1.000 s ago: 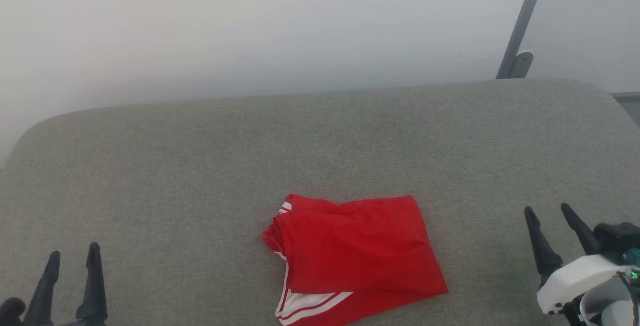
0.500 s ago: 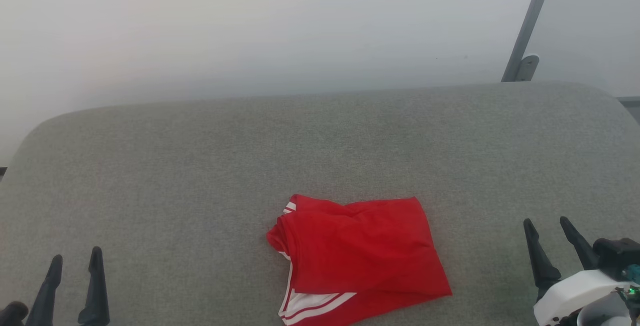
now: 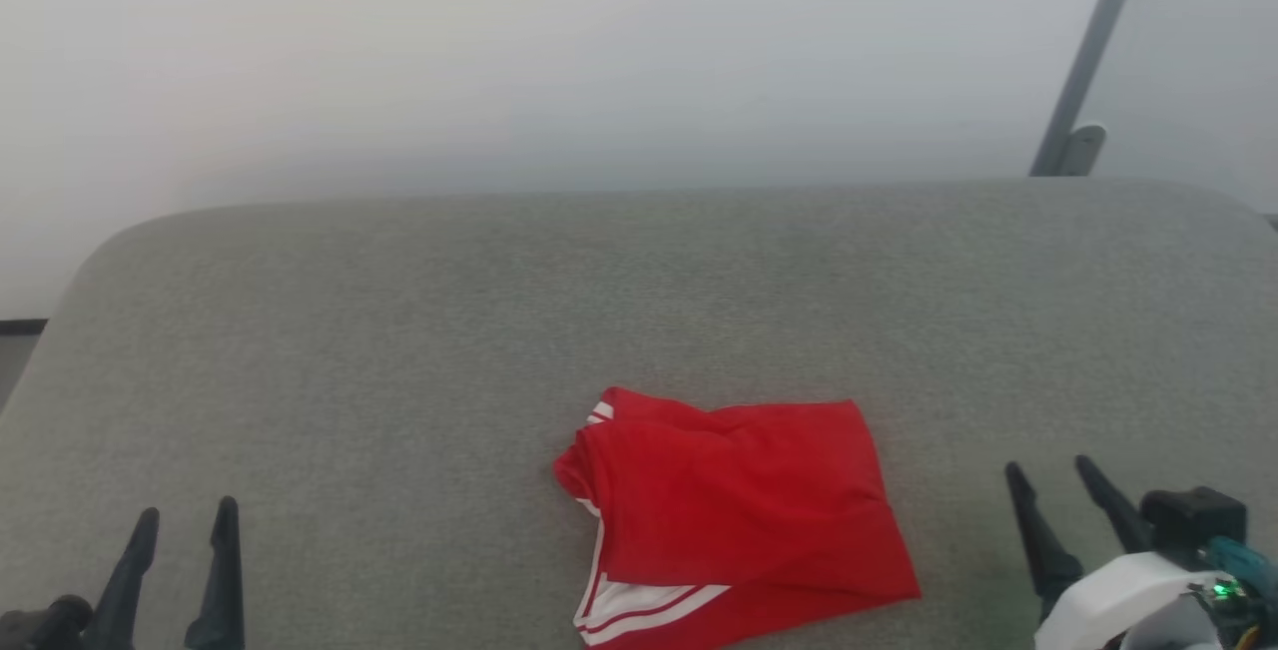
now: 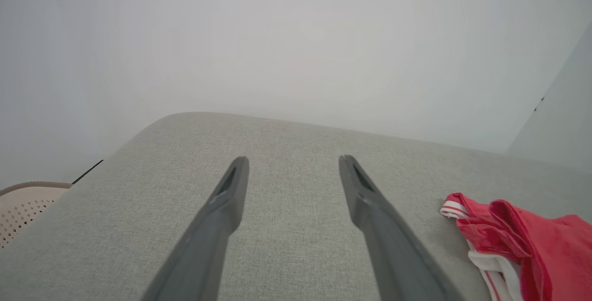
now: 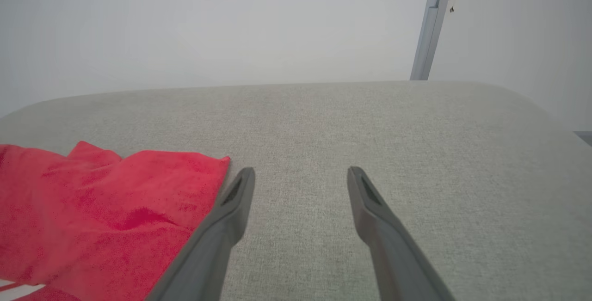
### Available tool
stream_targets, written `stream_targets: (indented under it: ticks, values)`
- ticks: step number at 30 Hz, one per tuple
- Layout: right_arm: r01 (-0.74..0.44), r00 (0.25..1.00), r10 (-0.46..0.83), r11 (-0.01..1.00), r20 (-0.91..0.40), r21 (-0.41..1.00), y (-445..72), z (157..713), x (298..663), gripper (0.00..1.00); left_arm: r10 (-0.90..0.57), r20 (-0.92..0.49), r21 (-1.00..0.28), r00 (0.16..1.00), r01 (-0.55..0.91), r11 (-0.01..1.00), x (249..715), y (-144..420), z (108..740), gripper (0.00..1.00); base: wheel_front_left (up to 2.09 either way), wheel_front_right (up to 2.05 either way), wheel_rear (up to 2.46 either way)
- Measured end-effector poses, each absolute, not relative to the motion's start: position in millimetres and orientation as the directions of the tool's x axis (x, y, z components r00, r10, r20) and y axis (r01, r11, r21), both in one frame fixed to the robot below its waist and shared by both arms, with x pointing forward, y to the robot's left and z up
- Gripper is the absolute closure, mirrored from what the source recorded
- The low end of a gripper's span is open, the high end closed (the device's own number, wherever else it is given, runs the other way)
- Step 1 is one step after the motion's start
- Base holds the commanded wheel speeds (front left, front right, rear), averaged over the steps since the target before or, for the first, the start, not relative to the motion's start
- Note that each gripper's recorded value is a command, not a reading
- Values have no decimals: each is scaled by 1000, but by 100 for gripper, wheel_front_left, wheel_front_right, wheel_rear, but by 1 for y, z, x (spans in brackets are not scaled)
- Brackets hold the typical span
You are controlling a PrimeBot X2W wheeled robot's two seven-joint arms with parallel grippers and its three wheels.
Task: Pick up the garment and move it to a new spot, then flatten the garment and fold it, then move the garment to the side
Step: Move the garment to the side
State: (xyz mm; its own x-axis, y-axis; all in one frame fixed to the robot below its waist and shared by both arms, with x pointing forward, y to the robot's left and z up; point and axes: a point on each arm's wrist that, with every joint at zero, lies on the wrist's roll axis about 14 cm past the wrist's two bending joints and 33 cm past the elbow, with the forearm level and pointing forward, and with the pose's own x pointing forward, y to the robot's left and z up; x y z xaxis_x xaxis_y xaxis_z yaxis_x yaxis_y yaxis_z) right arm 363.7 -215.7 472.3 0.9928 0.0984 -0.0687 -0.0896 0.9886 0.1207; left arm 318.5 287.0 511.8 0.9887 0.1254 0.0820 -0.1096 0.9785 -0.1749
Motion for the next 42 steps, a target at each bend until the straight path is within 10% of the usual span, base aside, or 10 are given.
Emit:
stream_targets:
  ticks: [17,36,37,38,42]
  values:
    - [-353,834,388,921,-393,162,-134,436,386,0,160,40,-161,986,-151,975,296,301,500,0,0,0,0]
    - [-437,526,400,884,-751,165,-110,378,409,2,198,-20,-170,980,-199,965,301,307,486,0,0,0,0]
    - [-440,521,398,883,-755,162,-110,377,410,71,200,-22,-170,980,-201,965,302,307,485,0,0,0,0]
    - [-454,508,393,878,-767,149,-110,375,409,100,202,-23,-171,979,-203,964,302,308,485,0,0,0,0]
    - [-466,500,401,872,-767,152,-106,377,409,100,205,-27,-175,978,-206,963,303,308,483,0,0,0,0]
